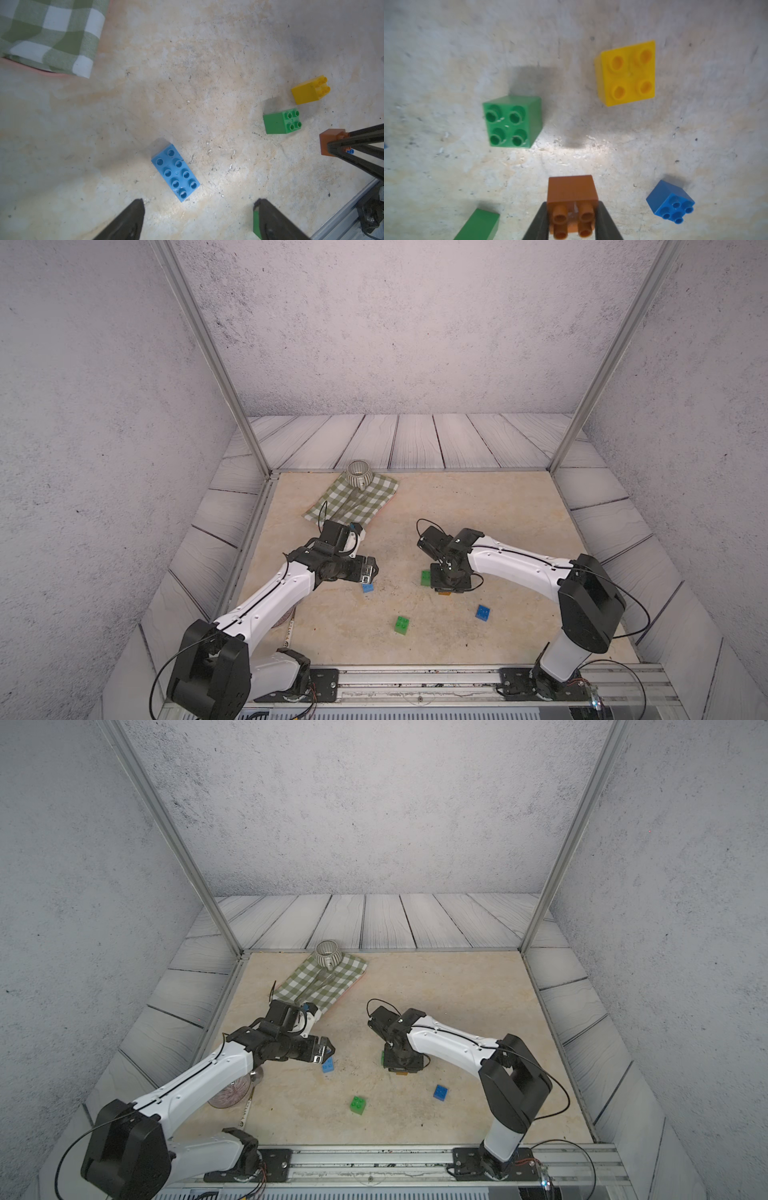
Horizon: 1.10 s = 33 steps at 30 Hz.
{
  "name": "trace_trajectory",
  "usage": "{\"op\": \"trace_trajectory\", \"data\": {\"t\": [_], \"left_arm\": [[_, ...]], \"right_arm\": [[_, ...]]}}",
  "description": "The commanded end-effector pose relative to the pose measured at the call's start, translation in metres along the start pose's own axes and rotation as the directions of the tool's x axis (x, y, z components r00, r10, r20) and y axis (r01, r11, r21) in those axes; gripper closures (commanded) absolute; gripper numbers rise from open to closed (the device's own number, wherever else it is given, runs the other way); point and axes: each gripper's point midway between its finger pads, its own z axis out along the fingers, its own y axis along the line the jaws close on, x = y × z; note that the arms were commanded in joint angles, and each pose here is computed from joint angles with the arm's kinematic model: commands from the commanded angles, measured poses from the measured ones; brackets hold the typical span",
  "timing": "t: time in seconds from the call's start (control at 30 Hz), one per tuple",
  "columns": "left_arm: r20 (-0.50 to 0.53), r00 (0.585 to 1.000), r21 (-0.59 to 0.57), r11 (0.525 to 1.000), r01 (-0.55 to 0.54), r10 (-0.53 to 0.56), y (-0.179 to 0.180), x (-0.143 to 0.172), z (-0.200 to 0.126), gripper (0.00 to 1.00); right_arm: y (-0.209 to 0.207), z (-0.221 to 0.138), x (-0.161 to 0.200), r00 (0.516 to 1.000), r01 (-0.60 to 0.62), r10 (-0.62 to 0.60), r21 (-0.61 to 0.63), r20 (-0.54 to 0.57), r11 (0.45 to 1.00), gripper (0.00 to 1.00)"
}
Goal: Assemble the number 4 with lego
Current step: Pick up the lego brick from the center of the board, then assemble the lego brick with the lego brick.
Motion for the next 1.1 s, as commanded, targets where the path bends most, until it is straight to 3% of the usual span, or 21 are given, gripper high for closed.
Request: {"op": "trace_trajectory", "data": {"t": [0.0, 0.5, 1.07], "left_arm": [[0.012, 0.999, 0.010, 0.999, -0.033, 0.033, -0.007, -0.010, -0.003, 0.12], [-0.010, 0.996, 0.069, 0.994, -0.089, 0.090, -0.021, -0.014, 0.007, 0.13], [-0.020, 0.995, 0.105, 0.989, -0.100, 0.102, -0.026, -0.015, 0.015, 0.14]], "right_arm": [[-0.002, -0.003, -0.007, 1.000, 0.014, -0.014, 0.032, -0.005, 0.999, 1.00], [0.018, -0.002, -0.037, 0.999, 0.017, -0.016, 0.034, -0.037, 0.999, 1.00], [0.025, 0.010, -0.041, 0.996, 0.018, -0.015, 0.027, -0.085, 0.999, 1.00]]}}
